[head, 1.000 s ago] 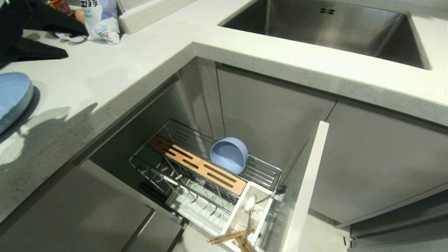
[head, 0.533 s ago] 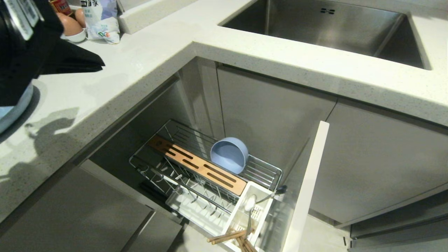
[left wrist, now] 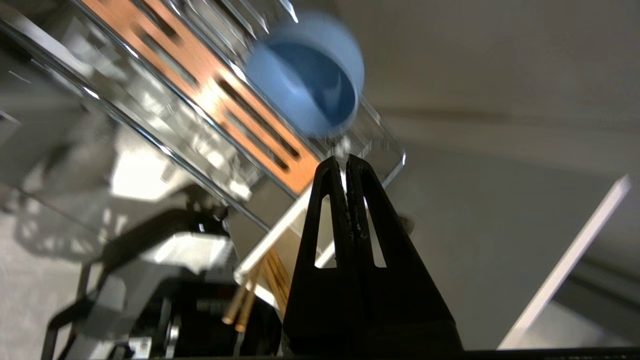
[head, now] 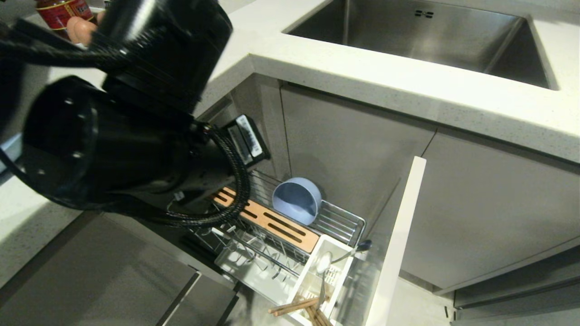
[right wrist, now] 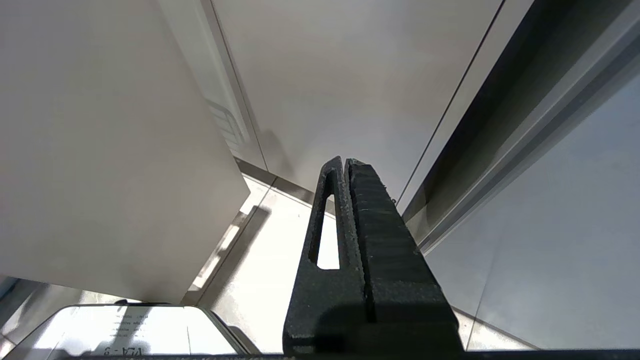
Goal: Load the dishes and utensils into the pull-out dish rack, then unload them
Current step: Take the bowl out of the cupboard
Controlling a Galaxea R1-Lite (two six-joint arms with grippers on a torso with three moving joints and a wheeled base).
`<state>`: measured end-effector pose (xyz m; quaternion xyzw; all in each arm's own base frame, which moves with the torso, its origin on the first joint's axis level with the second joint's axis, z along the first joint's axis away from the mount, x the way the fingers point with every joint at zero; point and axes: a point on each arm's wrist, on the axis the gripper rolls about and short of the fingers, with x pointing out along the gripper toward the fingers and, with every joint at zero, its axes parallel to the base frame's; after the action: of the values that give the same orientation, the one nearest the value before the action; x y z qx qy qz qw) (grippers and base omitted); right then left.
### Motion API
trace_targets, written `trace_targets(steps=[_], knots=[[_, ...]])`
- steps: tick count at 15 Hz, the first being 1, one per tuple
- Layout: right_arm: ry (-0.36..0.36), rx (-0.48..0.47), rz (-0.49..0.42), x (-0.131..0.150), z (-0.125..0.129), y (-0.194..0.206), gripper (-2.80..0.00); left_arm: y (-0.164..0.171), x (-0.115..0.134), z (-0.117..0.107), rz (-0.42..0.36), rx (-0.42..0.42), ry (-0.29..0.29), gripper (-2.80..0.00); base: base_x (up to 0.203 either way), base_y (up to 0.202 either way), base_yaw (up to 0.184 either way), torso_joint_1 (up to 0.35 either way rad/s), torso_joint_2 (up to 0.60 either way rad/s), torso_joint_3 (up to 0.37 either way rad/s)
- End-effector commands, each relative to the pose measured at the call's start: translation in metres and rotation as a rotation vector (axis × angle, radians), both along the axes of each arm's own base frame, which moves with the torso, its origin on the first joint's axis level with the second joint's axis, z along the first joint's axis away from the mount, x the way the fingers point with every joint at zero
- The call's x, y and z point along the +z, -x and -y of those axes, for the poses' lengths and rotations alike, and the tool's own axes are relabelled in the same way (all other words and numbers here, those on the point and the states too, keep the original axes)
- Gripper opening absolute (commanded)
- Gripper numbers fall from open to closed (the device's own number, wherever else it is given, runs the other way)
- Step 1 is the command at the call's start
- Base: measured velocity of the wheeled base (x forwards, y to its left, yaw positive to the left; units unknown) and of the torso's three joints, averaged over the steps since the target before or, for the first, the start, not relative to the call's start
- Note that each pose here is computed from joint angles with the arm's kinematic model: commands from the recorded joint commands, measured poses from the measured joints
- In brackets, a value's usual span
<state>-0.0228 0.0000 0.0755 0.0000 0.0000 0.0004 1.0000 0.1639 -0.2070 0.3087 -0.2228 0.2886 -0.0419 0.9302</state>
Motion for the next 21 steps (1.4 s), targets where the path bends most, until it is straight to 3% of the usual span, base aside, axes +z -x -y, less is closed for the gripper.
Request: trace_targets(steps=[1,6,7,12,16,21], knots=[[0.0,0.0,0.0,0.0,0.0,0.0,-2.8,-0.016,-0.034,0.022,-0.099,-0.039,-0.055,-2.8,0.0,0.0,0.0,0.0,0.0,0.0],[0.0,0.001,0.0,0.0,0.0,0.0,-2.8,-0.034,-0.067,0.037,-0.163,-0.036,-0.1,-2.8,0.0,0.0,0.0,0.0,0.0,0.0],[0.0,0.001,0.0,0.0,0.0,0.0,-2.8,-0.037,-0.071,0.037,-0.172,-0.029,-0.105,0.0,0.0,0.0,0.0,0.0,0.0,0.0],[0.0,0.0,0.0,0.0,0.0,0.0,-2.8,-0.053,-0.086,0.041,-0.198,-0.029,-0.08,0.0,0.0,0.0,0.0,0.0,0.0,0.0],[0.0,0.0,0.0,0.0,0.0,0.0,-2.8,-0.08,-0.094,0.049,-0.17,-0.077,0.007,0.0,0.0,0.0,0.0,0.0,0.0,0.0],[0.0,0.001,0.0,0.0,0.0,0.0,-2.8,-0.12,-0.119,0.053,-0.144,-0.104,0.026,0.0,0.0,0.0,0.0,0.0,0.0,0.0]])
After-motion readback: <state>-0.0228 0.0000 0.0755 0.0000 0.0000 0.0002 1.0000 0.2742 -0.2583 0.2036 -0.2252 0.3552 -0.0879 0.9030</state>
